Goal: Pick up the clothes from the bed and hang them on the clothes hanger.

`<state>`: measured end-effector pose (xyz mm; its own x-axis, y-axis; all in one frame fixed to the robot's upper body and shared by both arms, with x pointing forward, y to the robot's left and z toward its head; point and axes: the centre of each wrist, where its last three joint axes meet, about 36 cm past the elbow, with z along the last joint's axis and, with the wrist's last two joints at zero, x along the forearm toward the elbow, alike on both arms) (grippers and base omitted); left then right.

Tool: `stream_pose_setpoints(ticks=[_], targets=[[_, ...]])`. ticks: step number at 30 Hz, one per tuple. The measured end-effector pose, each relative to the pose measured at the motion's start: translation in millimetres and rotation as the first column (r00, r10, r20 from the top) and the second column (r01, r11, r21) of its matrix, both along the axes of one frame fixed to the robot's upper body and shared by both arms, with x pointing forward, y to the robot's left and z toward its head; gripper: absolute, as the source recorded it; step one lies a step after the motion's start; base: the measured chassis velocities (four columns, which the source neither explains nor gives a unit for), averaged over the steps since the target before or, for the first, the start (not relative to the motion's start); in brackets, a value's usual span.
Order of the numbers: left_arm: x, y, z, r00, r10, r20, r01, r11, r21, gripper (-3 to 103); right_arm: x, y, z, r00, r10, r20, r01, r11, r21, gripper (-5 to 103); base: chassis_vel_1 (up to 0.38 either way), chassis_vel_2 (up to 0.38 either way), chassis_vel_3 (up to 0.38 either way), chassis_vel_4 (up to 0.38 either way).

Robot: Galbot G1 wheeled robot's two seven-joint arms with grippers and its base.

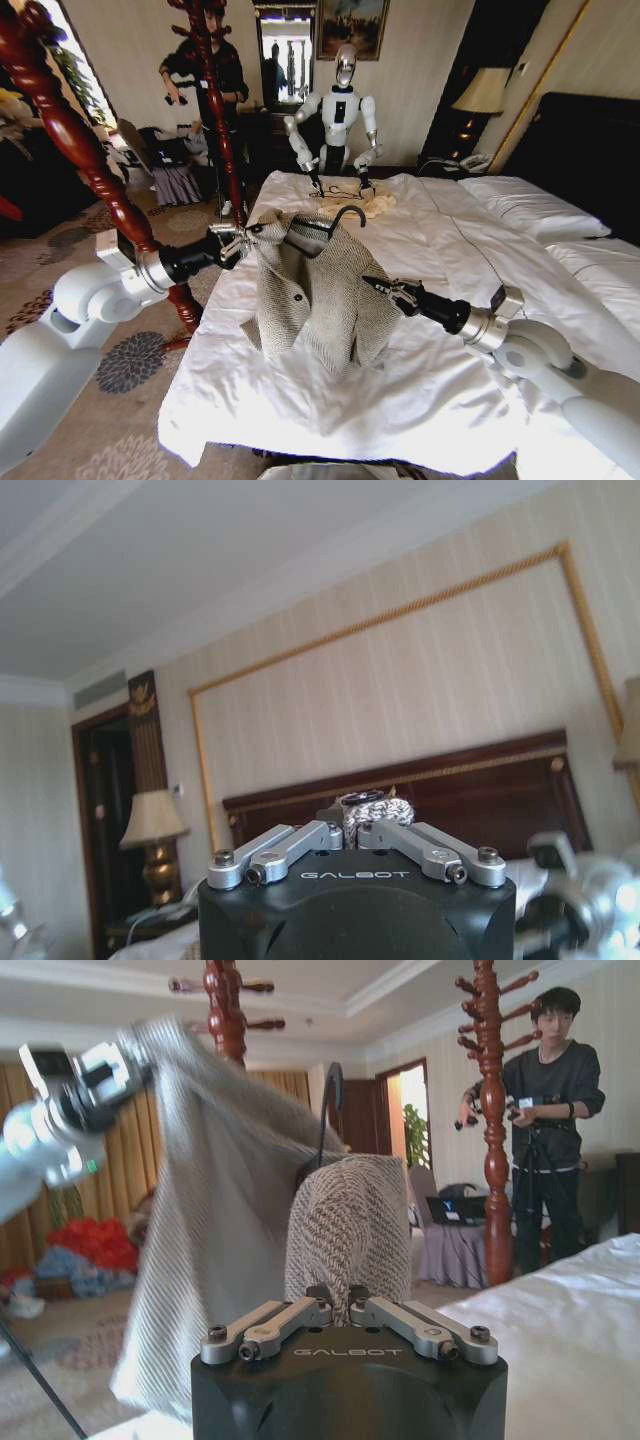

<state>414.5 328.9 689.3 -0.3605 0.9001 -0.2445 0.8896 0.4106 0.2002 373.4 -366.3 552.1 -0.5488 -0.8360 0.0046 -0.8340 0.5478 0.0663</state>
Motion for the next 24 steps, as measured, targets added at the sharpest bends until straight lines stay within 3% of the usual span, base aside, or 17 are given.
stream_pose_setpoints(ticks=[5,10,13,15,17,19,24], targets=[[1,2,27,0.999,-0.037,0.016,0.037,0.999,-0.030,2,1,-4,-6,1.000,-0.017,0.008,0.017,0.998,-0.067,3,0.000,0.000,0.000,0.000],[-2,-3,39,0.998,-0.065,0.016,0.065,0.998,0.016,2,1,-2,-10,1.000,-0.010,0.000,0.010,0.997,-0.079,3,0.000,0.000,0.000,0.000],[-8,-18,29,0.994,-0.112,-0.004,0.112,0.992,0.059,2,0,1,-9,1.000,0.005,-0.003,-0.005,0.998,-0.070,3,0.000,0.000,0.000,0.000],[-10,-34,8,0.989,-0.148,-0.031,0.151,0.980,0.129,2,-2,4,-8,1.000,0.027,-0.011,-0.028,0.999,-0.041,3,0.000,0.000,0.000,0.000],[-10,-37,1,0.987,-0.157,-0.037,0.161,0.975,0.151,2,-3,5,-8,0.999,0.033,-0.015,-0.034,0.999,-0.029,3,0.000,0.000,0.000,0.000],[-10,-47,-21,0.983,-0.176,-0.055,0.184,0.958,0.220,2,-5,9,-5,0.999,0.050,-0.022,-0.050,0.999,0.018,3,0.000,0.000,0.000,0.000],[-12,-57,-44,0.974,-0.205,-0.095,0.222,0.944,0.243,2,-9,14,0,0.997,0.073,-0.017,-0.071,0.992,0.101,3,0.000,0.000,0.000,0.000]])
